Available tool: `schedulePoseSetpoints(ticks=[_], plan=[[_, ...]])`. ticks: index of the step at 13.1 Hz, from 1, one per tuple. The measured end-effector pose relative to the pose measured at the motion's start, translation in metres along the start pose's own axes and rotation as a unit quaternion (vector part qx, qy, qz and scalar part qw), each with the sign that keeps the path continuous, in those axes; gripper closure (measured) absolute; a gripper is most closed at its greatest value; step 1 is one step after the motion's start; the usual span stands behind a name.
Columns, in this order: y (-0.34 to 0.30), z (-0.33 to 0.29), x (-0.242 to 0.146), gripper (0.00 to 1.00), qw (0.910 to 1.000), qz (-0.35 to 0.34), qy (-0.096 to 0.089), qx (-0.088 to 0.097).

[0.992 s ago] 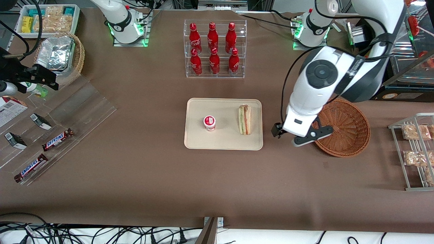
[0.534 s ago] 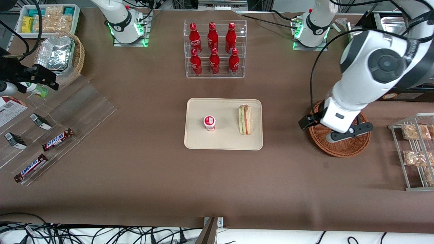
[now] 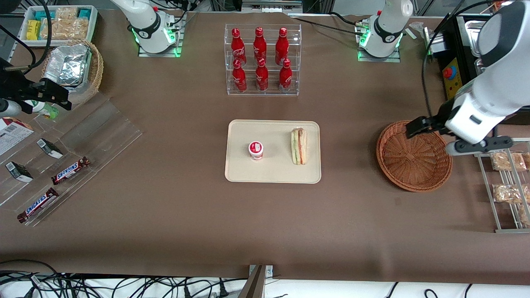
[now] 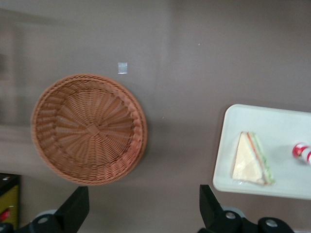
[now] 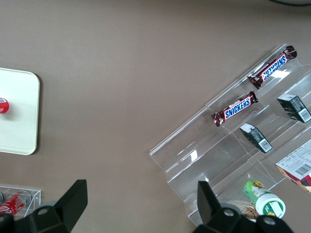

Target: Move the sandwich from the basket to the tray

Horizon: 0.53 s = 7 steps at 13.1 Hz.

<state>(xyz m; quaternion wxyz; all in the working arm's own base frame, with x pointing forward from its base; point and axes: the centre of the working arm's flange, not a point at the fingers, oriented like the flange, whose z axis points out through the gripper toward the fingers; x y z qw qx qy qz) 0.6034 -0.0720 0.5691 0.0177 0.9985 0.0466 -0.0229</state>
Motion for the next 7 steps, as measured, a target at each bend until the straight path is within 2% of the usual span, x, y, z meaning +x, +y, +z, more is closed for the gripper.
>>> schedulePoseSetpoints(ticks=[4,7], plan=[[-0.018,-0.032,-0.022,0.0,0.9991,0.041,0.0,0.012],[-0.016,-0.038,-0.027,0.0,0.9969,0.078,0.002,0.013]])
